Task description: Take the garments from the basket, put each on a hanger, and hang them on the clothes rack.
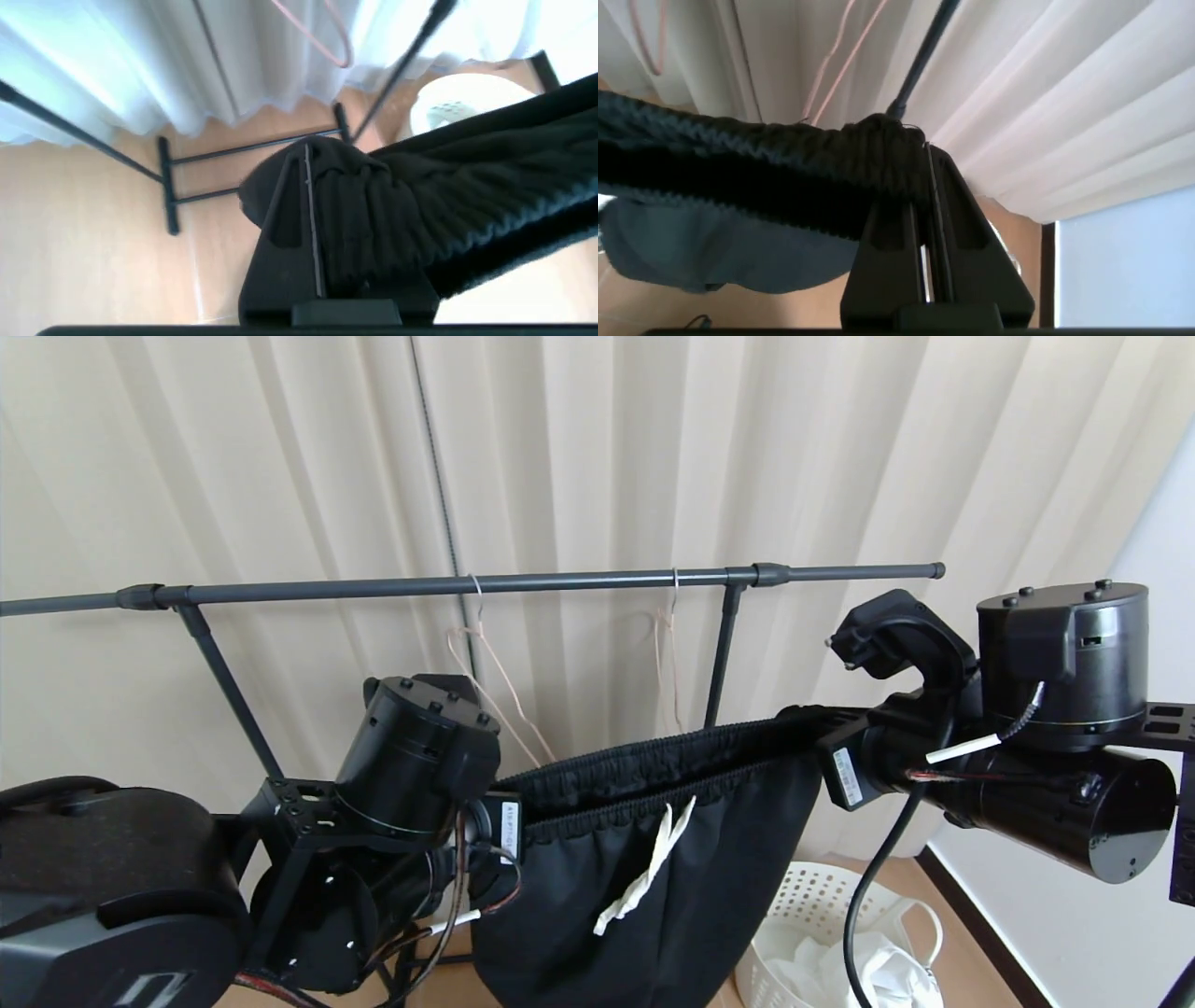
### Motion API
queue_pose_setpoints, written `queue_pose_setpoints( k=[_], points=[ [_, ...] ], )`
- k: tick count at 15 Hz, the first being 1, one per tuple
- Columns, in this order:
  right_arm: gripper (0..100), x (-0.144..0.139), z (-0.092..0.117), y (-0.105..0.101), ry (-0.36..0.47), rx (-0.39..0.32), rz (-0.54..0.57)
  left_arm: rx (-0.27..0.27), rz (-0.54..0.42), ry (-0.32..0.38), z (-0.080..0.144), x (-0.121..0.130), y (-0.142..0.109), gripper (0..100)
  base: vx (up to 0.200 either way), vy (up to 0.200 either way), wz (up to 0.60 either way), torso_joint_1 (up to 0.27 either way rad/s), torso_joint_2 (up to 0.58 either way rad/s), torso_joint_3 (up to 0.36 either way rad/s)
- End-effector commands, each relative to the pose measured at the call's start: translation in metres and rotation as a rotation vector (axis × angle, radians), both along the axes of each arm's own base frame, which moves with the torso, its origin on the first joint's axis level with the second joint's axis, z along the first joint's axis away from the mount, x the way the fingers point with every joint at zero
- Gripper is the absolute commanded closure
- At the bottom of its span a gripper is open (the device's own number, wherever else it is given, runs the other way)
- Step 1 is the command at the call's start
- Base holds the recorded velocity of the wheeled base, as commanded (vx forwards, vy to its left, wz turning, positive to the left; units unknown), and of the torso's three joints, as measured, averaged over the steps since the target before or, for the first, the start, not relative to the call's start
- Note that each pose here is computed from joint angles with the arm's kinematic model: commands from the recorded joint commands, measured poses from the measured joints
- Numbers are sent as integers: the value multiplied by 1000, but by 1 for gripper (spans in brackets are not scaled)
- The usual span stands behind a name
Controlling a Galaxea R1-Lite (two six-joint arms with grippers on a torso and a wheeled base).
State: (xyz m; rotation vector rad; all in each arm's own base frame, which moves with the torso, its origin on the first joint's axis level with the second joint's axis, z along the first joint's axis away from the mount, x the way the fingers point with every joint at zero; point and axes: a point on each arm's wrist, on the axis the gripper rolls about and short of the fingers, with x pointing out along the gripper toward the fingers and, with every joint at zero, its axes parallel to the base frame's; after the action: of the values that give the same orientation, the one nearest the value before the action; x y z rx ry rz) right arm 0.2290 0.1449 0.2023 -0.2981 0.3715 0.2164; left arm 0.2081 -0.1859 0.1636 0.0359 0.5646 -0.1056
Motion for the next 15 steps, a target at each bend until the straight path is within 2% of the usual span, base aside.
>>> queue_pose_setpoints(
  k=[1, 6, 8, 11, 13, 15],
  points=[
    [100, 7, -2, -9, 5, -15, -39, 4, 21, -7, 3, -4, 12, 100, 0, 0, 0, 0, 0, 0],
    [100, 23, -8, -26, 20, -33, -109, 11, 81, -14, 5, -10, 40, 100, 0, 0, 0, 0, 0, 0],
    [100, 24, -9, -25, 22, -38, -109, 5, 79, -23, 8, -13, 44, 100, 0, 0, 0, 0, 0, 0],
    [100, 20, -9, -25, 25, -43, -99, 20, 48, -46, 14, -11, 41, 100, 0, 0, 0, 0, 0, 0],
    [100, 6, -6, -23, 15, -50, -62, 4, 19, -60, 21, 2, 30, 100, 0, 0, 0, 0, 0, 0],
    [100, -8, -7, -21, 11, -100, -7, -10, 25, -74, 25, 20, 17, 100, 0, 0, 0, 0, 0, 0]
  ],
)
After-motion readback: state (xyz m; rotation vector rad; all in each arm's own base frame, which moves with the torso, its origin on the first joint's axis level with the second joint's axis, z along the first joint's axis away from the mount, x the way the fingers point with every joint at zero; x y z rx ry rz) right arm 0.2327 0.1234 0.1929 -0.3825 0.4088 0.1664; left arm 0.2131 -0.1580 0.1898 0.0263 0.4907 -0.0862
